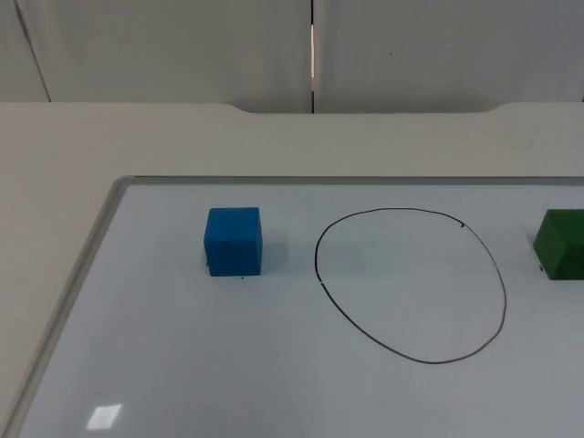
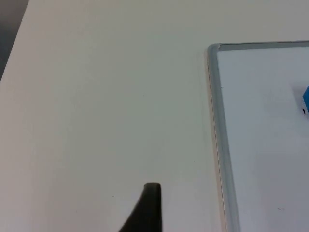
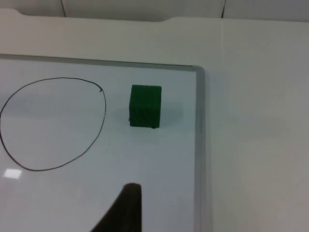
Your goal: Push the two cubes into the marked area.
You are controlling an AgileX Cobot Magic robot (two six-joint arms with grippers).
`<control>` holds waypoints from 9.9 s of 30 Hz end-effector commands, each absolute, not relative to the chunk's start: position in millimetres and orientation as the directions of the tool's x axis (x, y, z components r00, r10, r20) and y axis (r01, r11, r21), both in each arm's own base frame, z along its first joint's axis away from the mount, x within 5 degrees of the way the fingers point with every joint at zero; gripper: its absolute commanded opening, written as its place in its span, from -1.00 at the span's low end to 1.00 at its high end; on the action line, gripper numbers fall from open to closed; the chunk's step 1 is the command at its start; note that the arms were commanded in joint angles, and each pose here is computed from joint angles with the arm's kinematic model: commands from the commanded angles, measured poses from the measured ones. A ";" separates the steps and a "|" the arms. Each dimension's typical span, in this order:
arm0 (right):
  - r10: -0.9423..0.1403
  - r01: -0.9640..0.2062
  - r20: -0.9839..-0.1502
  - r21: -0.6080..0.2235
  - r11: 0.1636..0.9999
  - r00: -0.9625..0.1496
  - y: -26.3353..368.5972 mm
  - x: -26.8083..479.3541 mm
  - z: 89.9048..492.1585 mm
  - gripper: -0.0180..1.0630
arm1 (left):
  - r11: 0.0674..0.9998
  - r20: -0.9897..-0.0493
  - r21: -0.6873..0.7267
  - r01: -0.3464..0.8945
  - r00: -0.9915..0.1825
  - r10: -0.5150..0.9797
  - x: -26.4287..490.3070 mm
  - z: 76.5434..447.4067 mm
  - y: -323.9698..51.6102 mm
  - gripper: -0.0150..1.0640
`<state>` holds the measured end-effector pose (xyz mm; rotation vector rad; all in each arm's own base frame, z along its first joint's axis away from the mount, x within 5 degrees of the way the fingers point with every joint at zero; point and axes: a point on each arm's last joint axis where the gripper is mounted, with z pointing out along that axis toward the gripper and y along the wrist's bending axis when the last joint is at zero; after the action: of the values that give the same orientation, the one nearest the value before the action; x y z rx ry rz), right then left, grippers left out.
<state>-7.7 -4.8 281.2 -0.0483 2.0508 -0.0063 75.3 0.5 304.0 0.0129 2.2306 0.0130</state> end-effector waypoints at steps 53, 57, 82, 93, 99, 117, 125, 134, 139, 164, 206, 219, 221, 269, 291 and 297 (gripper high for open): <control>-0.040 -0.031 -0.889 -0.029 0.999 -0.457 -4.4 -7.2 280.0 0.98 | 0.943 -0.394 -0.333 -0.013 -0.907 -0.151 247.3 166.8 -25.3 -0.98; -0.040 -0.031 -0.889 -0.029 0.999 -0.457 -4.4 -7.2 280.0 0.98 | 0.939 -0.378 -0.344 -0.012 -0.913 -0.150 250.6 158.4 -26.6 -0.98; -0.039 -0.033 -0.889 -0.026 0.999 -0.457 -4.1 -7.2 280.0 0.98 | 0.948 -0.405 -0.293 0.122 -0.914 -0.008 268.6 134.4 -89.1 -0.98; -0.039 -0.033 -0.889 -0.026 0.999 -0.457 -4.1 -7.2 280.0 0.98 | 0.945 -0.413 -0.297 0.138 -0.911 0.003 309.8 122.2 -105.8 -0.98; -0.039 -0.033 -0.889 -0.026 0.999 -0.457 -4.1 -7.2 280.0 0.98 | 0.943 -0.434 -0.297 0.151 -0.901 0.008 333.7 118.4 -112.4 -0.98; -0.039 -0.033 -0.889 -0.026 0.999 -0.457 -4.1 -7.2 280.0 0.98 | 0.970 -0.510 -0.194 0.148 -0.860 0.029 354.3 105.1 -106.5 -0.98; -0.041 -0.031 -0.889 -0.030 0.999 -0.457 -4.5 -7.2 280.0 0.98 | 0.972 -0.458 -0.215 0.095 -0.889 -0.015 353.4 85.9 -106.5 -0.98; -0.041 -0.031 -0.889 -0.030 0.999 -0.457 -4.5 -7.2 280.0 0.98 | 0.969 -0.446 -0.237 0.071 -0.894 -0.044 352.6 85.3 -108.9 -0.98; -0.041 -0.031 -0.889 -0.030 0.999 -0.457 -4.5 -7.2 280.0 0.98 | 0.964 -0.432 -0.260 0.059 -0.900 -0.061 350.8 85.2 -113.0 -0.98; -0.041 -0.031 -0.889 -0.030 0.999 -0.457 -4.5 -7.2 280.0 0.98 | 0.960 -0.451 -0.265 0.093 -0.892 -0.039 342.4 86.3 -142.7 -0.98; -0.043 -0.032 -0.889 -0.031 0.999 -0.457 -4.5 -7.2 280.0 0.98 | 0.949 -0.506 -0.260 0.178 -0.862 0.023 341.0 95.8 -175.3 -0.98; -0.043 -0.032 -0.889 -0.031 0.999 -0.457 -4.5 -7.2 280.0 0.98 | 0.945 -0.493 -0.279 0.172 -0.870 0.012 338.3 95.7 -179.7 -0.98; -0.043 -0.032 -0.889 -0.031 0.999 -0.457 -4.5 -7.2 280.0 0.98 | 0.945 -0.492 -0.282 0.167 -0.871 0.008 338.4 95.7 -179.7 -0.98; -0.043 -0.032 -0.889 -0.031 0.999 -0.457 -4.5 -7.2 280.0 0.98 | 0.918 -0.538 -0.276 0.285 -0.837 0.098 322.7 103.8 -223.9 -0.98; -0.043 -0.032 -0.889 -0.031 0.999 -0.457 -4.5 -7.2 280.0 0.98 | 0.899 -0.552 -0.283 0.334 -0.823 0.132 324.6 109.9 -234.8 -0.98; -0.043 -0.032 -0.889 -0.031 0.999 -0.457 -4.5 -7.2 280.0 0.98 | 0.896 -0.543 -0.290 0.338 -0.829 0.137 323.4 109.5 -235.4 -0.98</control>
<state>-8.0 -4.9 281.2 -0.0482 2.0491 -0.0063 324.4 -232.7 108.9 0.3272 2.5264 -0.4976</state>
